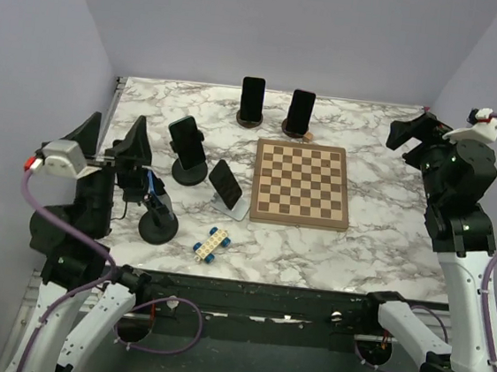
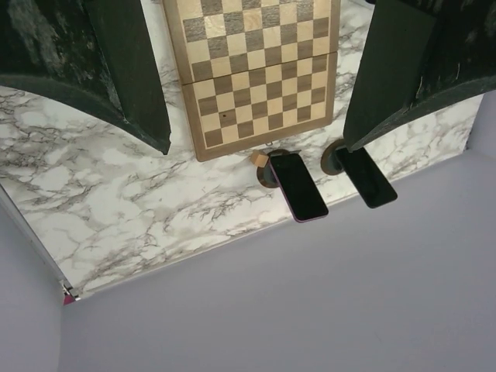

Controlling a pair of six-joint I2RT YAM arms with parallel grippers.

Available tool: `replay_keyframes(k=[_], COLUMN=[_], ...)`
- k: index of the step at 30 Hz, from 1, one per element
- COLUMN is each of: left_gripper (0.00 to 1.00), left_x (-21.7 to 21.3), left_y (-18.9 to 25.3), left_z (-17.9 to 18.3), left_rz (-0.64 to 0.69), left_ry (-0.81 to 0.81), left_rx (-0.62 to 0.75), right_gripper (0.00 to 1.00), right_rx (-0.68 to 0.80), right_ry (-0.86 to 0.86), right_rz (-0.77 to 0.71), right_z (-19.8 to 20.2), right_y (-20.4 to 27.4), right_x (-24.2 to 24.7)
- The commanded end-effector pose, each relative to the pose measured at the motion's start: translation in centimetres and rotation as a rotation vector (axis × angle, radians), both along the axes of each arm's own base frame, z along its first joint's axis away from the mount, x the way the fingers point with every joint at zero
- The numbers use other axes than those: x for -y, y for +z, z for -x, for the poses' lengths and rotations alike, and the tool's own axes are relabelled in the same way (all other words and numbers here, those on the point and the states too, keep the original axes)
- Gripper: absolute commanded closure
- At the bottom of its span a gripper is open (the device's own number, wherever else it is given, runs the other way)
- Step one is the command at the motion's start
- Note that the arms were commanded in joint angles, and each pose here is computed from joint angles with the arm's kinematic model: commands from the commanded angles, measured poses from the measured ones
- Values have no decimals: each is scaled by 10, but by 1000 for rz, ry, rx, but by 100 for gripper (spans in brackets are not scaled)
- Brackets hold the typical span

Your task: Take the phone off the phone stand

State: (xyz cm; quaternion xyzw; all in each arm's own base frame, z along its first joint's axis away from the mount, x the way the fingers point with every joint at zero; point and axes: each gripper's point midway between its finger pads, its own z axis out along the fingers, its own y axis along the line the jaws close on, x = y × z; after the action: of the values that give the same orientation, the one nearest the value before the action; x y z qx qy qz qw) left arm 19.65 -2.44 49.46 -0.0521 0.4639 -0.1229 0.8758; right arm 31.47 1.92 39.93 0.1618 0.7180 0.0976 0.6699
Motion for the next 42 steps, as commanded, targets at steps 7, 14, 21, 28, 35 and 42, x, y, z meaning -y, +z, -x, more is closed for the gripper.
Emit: replay_keyframes(k=[7, 14, 21, 28, 35, 42], left_gripper=[1, 1, 1, 1, 1, 1], left_x=[13, 23, 30, 31, 37, 42], left_y=[-36, -39, -46, -51, -56, -59], left_z=[-29, -33, -40, -46, -51, -54], left_rz=[-25, -22, -23, -29, -31, -37], left_ry=[-26, -73, -101, -96, -120, -140], left_rx=[-149, -165, -190, -206, -222, -231], right_gripper=[0, 0, 0, 0, 0, 0], right_rx=[-155, -296, -409, -438, -392, -348], right_ry=[65, 387, 666, 953, 1059, 1160], right_rz=[-18, -38, 71, 230, 358, 432], right_z=[-18, -35, -29, 4, 25, 12], right_y=[-45, -101, -159, -206, -239, -246], right_x=[-15, -72, -171, -273, -326, -363])
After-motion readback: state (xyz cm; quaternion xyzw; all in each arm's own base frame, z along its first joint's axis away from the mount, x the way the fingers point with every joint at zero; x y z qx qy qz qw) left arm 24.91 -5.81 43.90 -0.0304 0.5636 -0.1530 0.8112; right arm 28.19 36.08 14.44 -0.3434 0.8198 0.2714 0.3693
